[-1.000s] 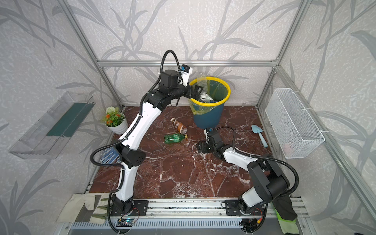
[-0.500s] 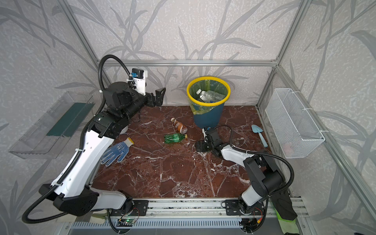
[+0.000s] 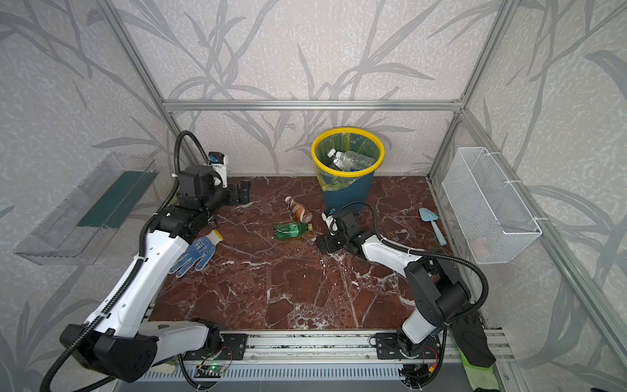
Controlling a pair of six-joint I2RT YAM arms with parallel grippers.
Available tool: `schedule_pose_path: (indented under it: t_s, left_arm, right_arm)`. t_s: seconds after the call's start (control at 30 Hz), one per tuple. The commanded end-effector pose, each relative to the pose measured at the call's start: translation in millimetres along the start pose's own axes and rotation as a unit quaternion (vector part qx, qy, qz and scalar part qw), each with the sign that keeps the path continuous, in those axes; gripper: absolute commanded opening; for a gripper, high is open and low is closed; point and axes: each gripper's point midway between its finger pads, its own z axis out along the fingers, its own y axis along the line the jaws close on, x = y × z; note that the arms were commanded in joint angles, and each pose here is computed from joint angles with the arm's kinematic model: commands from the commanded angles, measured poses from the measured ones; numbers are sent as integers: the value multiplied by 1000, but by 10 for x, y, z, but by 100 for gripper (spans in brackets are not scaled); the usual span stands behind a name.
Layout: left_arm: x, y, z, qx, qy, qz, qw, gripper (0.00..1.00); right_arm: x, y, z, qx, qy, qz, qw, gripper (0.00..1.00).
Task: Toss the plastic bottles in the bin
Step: 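Return the left arm toward the plant while the right gripper reaches for the green bottle, then close the right gripper around the crushed green yellow-capped bottle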
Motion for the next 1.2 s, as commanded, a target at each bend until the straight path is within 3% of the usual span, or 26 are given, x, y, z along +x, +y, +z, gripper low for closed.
schedule_pose_path:
  t_s: [0.0,0.23,0.43,0.9,1.17]
  left_arm:
    - [175,100,20,1,6,-35,999,98]
    - [482,162,191,21,24,-94,995,96]
    - [486,187,171,23,30,-107,994,95]
    - [463,235,145,29,23,-126,991,93]
    - [451,239,135,31,21,-129,991,92]
  right_arm:
    - [25,282,-16,-46,50,-128,989,90]
    - [-235,615,196,-68,67,-262,960,90]
    - [-280,801,584,-41,95,-372,922,87]
    - [-404,681,1190,-2,92,-460,883,86]
    - [-485,602,1443,6,81,-466,881,81]
